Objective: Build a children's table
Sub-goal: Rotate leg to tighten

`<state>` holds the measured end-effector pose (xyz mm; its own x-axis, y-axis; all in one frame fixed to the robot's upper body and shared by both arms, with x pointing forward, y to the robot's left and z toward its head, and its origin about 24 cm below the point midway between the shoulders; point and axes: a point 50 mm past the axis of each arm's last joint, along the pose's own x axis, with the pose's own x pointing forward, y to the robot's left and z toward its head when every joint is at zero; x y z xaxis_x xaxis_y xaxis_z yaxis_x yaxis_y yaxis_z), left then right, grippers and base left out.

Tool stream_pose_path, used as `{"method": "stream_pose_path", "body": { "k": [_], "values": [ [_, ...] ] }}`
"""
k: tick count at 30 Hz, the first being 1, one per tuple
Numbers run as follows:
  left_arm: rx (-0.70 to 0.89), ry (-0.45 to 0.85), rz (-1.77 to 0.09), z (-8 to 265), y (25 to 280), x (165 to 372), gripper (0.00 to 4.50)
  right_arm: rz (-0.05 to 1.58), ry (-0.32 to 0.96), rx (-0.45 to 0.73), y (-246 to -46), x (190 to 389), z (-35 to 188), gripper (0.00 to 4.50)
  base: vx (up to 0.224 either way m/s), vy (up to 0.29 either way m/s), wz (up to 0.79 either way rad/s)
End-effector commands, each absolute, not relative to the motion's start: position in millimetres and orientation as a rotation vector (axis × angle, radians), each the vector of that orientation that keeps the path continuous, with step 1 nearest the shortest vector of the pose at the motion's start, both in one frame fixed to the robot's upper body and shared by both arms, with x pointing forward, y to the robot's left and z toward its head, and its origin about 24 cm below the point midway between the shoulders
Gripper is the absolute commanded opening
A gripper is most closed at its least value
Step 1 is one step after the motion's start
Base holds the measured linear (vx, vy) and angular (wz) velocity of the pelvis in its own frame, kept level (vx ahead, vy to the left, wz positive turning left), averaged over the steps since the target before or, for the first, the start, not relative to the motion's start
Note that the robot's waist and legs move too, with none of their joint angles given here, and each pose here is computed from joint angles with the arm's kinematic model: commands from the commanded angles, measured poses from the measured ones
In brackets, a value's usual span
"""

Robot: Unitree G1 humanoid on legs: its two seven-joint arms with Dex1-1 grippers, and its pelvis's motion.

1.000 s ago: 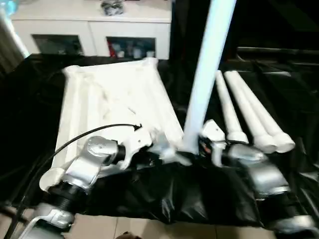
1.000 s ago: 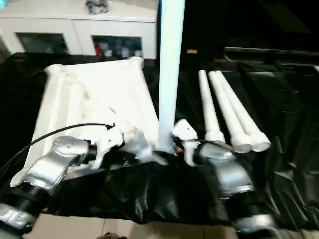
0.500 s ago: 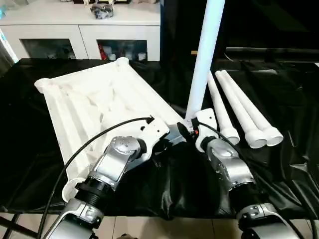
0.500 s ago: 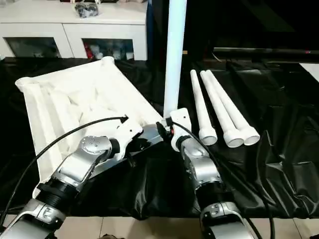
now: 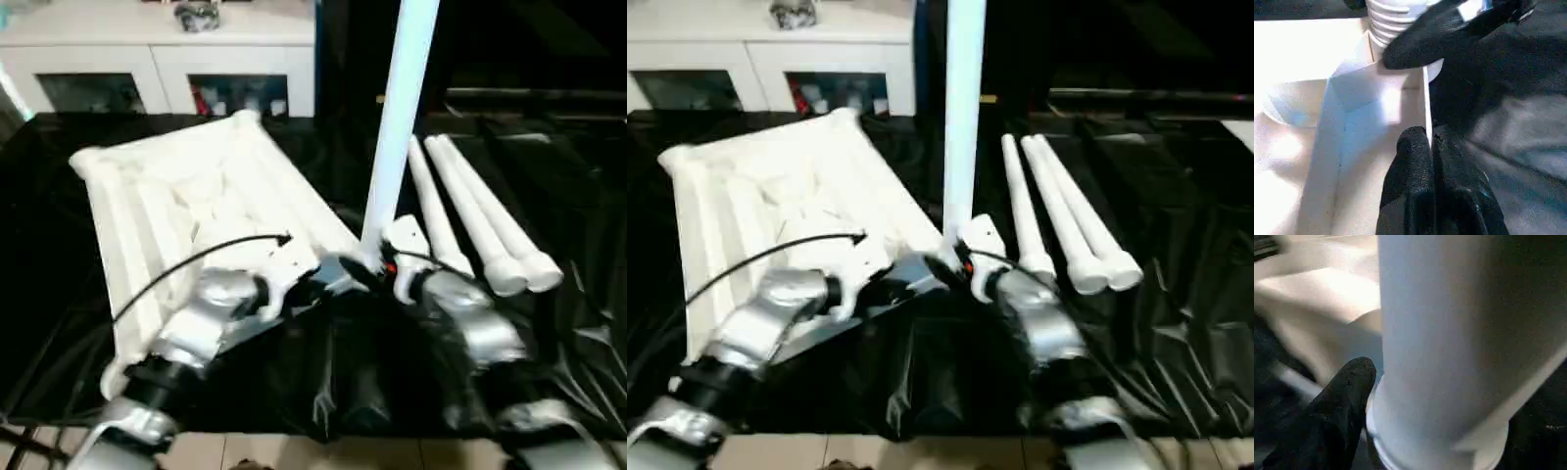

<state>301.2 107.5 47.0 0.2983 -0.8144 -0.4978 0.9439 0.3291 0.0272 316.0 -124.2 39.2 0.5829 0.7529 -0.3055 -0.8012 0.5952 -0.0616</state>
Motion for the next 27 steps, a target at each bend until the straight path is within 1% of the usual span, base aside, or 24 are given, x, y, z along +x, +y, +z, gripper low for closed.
{"method": "stream_pose_path", "body": {
  "k": [1, 2, 4, 6, 7, 10, 11, 13, 18, 22, 25, 26, 27],
  "values": [
    [0.326, 0.38, -1.386, 52.4, 83.5, 289.4, 0.0, 1.065, 0.269, -0.196, -103.4, 306.7, 38.7, 3.52, 0.0, 0.0, 0.0],
    [0.333, 0.397, -1.421, 52.1, 87.0, 287.3, 0.0, 1.124, 0.29, -0.188, -106.7, 301.4, 39.5, 3.52, 0.0, 0.0, 0.0],
    [0.335, 0.407, -1.443, 51.9, 88.8, 286.2, 0.0, 1.163, 0.305, -0.184, -108.7, 297.7, 40.0, 3.52, 0.0, 0.0, 0.0],
    [0.332, 0.429, -1.49, 52.6, 92.0, 283.0, 0.0, 1.231, 0.334, -0.182, -111.8, 290.0, 40.6, 3.52, 0.0, 0.0, 0.0],
    [0.332, 0.429, -1.49, 52.6, 92.0, 283.0, 0.0, 1.231, 0.334, -0.182, -111.8, 290.0, 40.6, 3.36, 0.0, 0.0, 0.0],
    [0.337, 0.438, -1.513, 53.1, 96.0, 282.9, 0.0, 1.298, 0.365, -0.178, -113.6, 282.4, 41.8, 3.07, 0.0, 0.0, 0.0],
    [0.339, 0.44, -1.518, 53.0, 97.0, 283.1, 0.0, 1.305, 0.368, -0.178, -113.5, 281.4, 41.9, 3.07, 0.0, 0.0, 0.0],
    [0.341, 0.444, -1.518, 52.8, 97.7, 283.5, 0.0, 1.307, 0.37, -0.178, -113.0, 280.9, 41.7, 2.88, 0.0, 0.0, 0.0],
    [0.338, 0.444, -1.515, 53.0, 98.2, 284.2, 0.0, 1.314, 0.376, -0.156, -109.6, 278.5, 42.1, 2.78, 0.0, 0.0, 0.0],
    [0.32, 0.402, -1.437, 53.7, 91.5, 290.6, 0.0, 1.182, 0.355, -0.15, -105.0, 285.8, 35.5, 2.77, 0.0, 0.0, 0.0],
    [0.291, 0.365, -1.327, 54.7, 83.6, 299.8, 0.0, 0.994, 0.351, -0.156, -101.8, 298.0, 27.6, 2.77, 0.0, 0.0, 0.0],
    [0.29, 0.357, -1.217, 54.6, 77.4, 308.5, 0.0, 0.825, 0.356, -0.133, -99.4, 308.3, 22.0, 2.77, 0.0, 0.0, 0.0],
    [0.291, 0.357, -1.212, 54.5, 77.0, 308.9, 0.0, 0.816, 0.356, -0.13, -99.2, 308.8, 21.8, 2.76, 0.0, 0.0, 0.0]
  ]
}}
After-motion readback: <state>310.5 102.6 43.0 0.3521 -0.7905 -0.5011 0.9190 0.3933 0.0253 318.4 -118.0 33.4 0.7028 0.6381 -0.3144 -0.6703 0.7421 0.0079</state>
